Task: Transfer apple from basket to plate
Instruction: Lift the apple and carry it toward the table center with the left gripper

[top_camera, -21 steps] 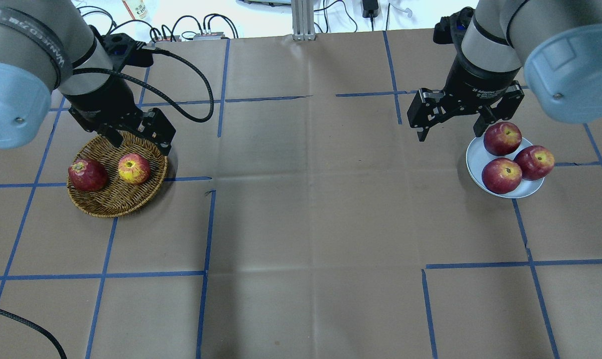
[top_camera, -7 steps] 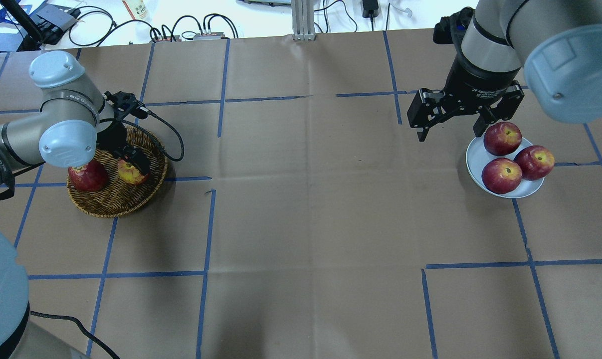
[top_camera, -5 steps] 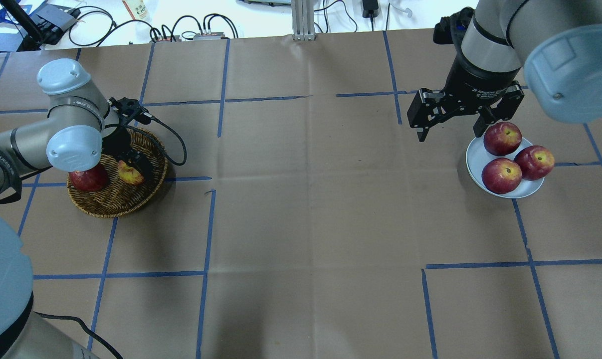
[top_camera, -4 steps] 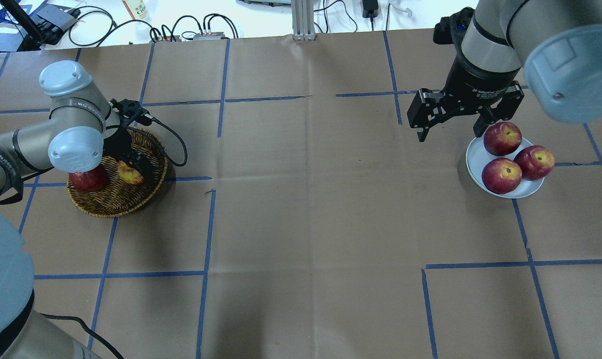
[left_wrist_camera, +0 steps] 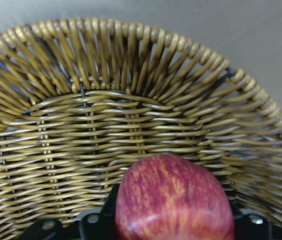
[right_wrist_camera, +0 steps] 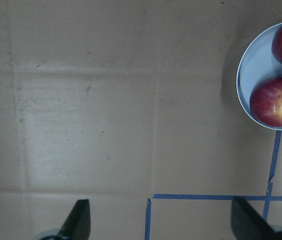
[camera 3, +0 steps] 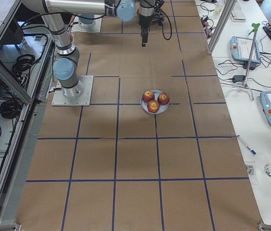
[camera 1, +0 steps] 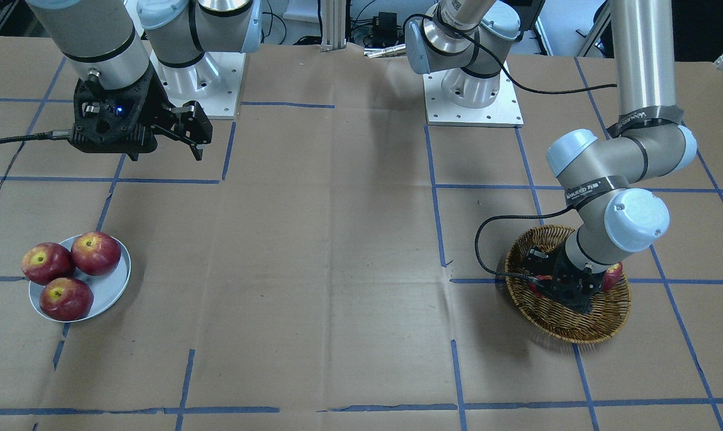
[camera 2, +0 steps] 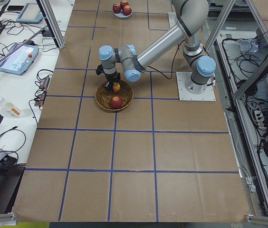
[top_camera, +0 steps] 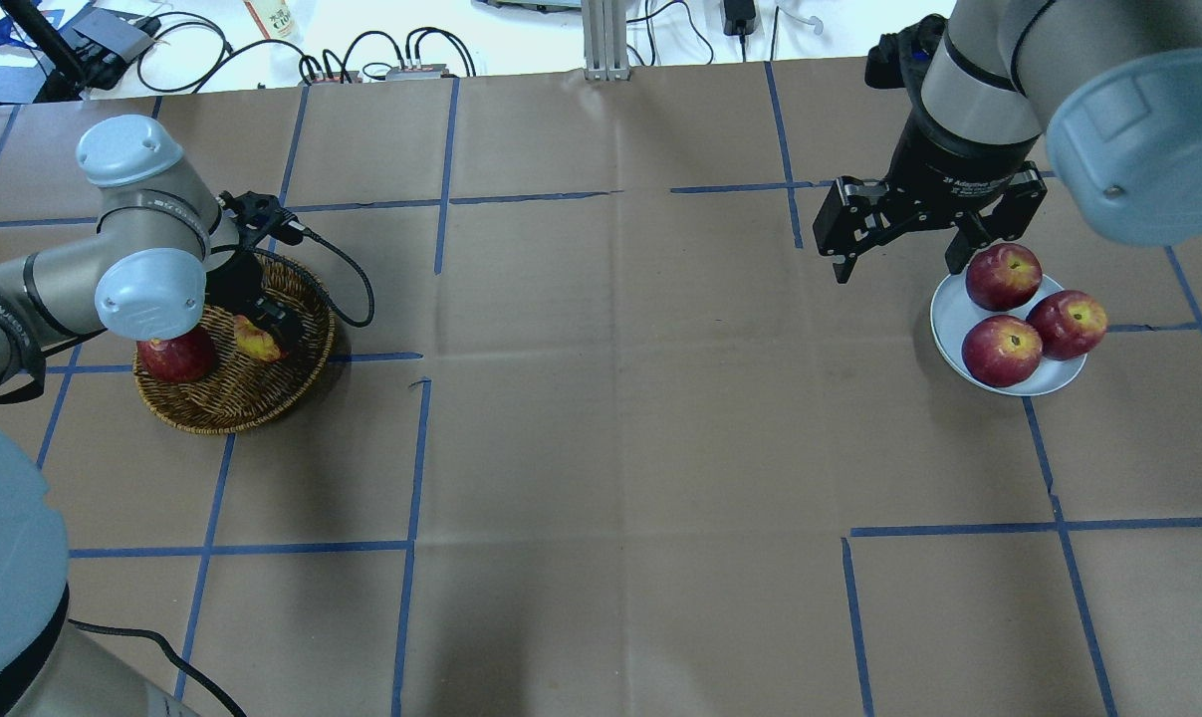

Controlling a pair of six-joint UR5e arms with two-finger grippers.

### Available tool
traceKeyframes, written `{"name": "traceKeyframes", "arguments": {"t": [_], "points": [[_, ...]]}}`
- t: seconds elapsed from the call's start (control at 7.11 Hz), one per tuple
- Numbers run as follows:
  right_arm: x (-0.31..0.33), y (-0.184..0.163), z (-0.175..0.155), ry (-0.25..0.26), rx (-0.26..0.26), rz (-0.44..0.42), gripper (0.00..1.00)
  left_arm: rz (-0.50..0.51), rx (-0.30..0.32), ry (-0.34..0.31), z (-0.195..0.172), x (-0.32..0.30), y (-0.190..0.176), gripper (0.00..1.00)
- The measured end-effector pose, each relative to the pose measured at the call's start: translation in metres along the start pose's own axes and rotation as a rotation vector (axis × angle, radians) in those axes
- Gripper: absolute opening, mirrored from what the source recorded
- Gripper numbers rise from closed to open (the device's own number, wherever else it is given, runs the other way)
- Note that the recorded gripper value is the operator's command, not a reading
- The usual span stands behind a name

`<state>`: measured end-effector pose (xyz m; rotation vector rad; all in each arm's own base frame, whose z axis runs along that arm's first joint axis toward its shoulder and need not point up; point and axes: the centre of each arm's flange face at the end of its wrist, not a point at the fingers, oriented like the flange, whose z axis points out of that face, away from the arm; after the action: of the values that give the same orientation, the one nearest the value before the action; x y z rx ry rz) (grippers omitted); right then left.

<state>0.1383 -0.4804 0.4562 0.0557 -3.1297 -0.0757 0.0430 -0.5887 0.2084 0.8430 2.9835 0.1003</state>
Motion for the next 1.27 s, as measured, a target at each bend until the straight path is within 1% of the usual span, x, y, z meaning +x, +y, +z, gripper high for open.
{"name": "traceKeyframes", "arguments": {"t": [0.14,0.28,0.42,0.56,0.7,0.99,1.27], "points": [[0.000,0.000,0.000,0.000,-0.001,0.000,1.00,0.003,0.031,-0.030,-0.024,0.006,-0.008,0.32],[0.000,0.000,0.001,0.000,-0.002,0.000,1.00,-0.005,0.062,-0.059,-0.051,0.026,-0.022,0.32],[0.000,0.001,0.002,0.000,-0.004,-0.001,1.00,-0.034,0.091,-0.078,-0.074,0.064,-0.041,0.32],[0.000,0.001,0.003,0.000,-0.004,-0.001,1.00,-0.090,0.112,-0.080,-0.085,0.112,-0.063,0.32],[0.000,0.001,0.003,0.000,-0.004,-0.001,1.00,-0.170,0.127,-0.056,-0.084,0.162,-0.083,0.32],[0.000,0.001,0.003,0.000,-0.004,0.000,1.00,-0.307,0.133,0.007,-0.067,0.249,-0.119,0.32],[0.000,0.001,0.003,0.000,-0.004,0.000,1.00,-0.365,0.126,0.021,-0.047,0.322,-0.164,0.32]]}}
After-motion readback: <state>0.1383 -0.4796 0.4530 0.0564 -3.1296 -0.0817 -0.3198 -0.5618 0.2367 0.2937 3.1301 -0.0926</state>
